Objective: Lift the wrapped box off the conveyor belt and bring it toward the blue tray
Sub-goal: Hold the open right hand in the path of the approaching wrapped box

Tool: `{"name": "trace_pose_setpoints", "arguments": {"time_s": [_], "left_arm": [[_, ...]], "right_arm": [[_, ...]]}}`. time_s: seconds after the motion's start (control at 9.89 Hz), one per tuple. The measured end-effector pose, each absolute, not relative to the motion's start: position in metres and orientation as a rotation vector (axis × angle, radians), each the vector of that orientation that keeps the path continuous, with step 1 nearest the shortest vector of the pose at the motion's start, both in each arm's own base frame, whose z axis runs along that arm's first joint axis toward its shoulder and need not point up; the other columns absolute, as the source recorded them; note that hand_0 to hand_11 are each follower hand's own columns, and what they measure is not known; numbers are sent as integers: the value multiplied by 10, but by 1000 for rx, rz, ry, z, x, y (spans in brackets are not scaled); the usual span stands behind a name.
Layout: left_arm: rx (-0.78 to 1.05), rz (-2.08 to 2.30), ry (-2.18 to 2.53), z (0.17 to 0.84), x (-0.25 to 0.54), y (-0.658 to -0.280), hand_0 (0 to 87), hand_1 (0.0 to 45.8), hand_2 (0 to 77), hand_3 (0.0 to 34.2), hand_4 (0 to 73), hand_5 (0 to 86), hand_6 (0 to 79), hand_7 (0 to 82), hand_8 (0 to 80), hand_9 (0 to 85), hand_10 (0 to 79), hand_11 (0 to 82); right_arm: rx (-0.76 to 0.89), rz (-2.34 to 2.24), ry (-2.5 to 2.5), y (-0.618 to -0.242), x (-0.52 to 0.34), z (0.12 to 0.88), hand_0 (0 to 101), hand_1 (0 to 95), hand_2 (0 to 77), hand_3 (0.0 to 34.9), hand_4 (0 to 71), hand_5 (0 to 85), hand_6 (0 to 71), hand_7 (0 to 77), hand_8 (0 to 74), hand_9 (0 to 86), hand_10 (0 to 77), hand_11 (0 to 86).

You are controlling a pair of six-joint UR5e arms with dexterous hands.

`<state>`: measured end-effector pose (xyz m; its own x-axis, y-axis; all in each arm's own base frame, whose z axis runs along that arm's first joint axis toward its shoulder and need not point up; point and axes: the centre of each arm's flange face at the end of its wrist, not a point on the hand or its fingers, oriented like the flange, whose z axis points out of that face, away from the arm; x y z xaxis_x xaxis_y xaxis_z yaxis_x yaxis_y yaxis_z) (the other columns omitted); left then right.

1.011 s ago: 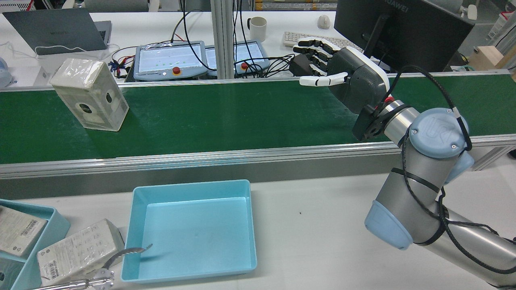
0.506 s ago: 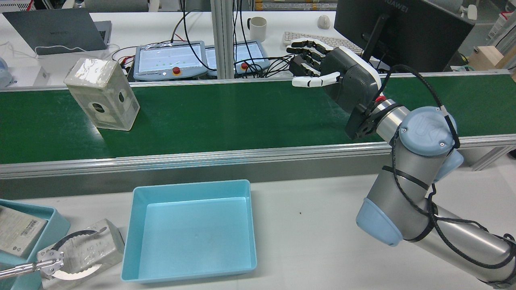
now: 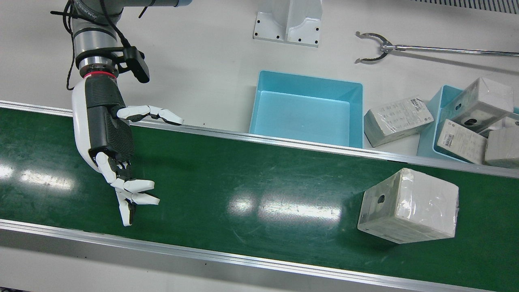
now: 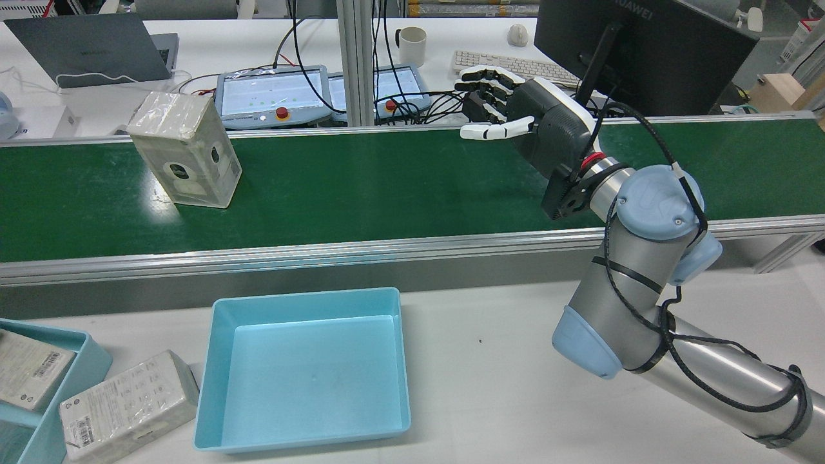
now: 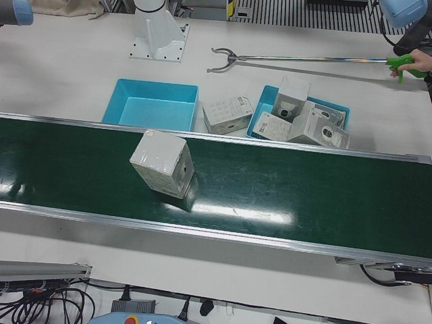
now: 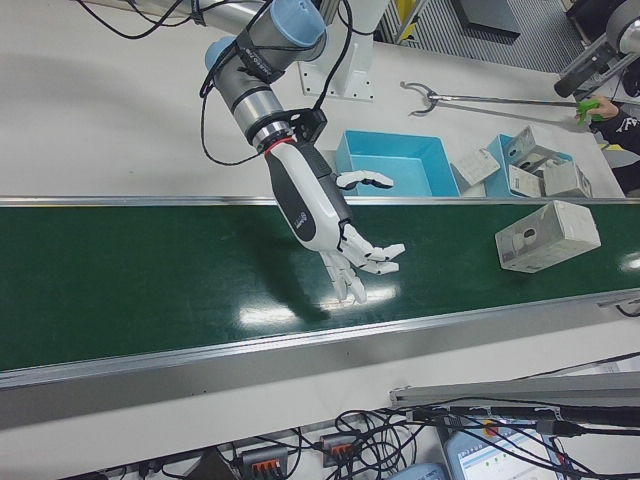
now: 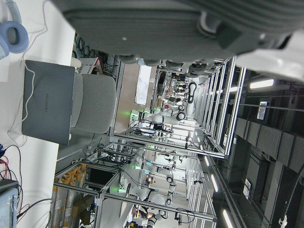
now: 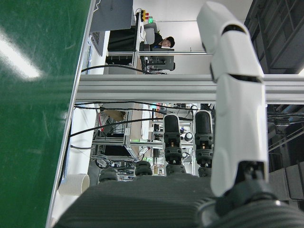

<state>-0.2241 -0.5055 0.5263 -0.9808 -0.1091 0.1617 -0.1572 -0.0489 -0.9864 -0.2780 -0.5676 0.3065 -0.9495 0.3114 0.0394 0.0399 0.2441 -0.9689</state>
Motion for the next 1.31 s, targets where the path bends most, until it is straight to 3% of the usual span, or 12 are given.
{"name": "trace_pose_setpoints", "arguments": {"time_s": [0.4, 1.31], "left_arm": [[300, 2231, -2143, 526, -224, -505, 0, 0, 5, 0, 0, 11, 0, 0, 0, 0, 0, 0], [300, 2231, -2143, 526, -224, -505, 0, 0, 5, 0, 0, 11, 0, 0, 0, 0, 5, 0]], "right_arm": [[-340, 1764, -2315, -580, -281, 303, 495, 180, 191, 143, 131, 327, 54, 229, 5, 54, 0, 22], [-359, 1760, -2321, -579, -283, 304, 496, 180, 207, 134, 120, 322, 54, 240, 5, 54, 11, 27]]}}
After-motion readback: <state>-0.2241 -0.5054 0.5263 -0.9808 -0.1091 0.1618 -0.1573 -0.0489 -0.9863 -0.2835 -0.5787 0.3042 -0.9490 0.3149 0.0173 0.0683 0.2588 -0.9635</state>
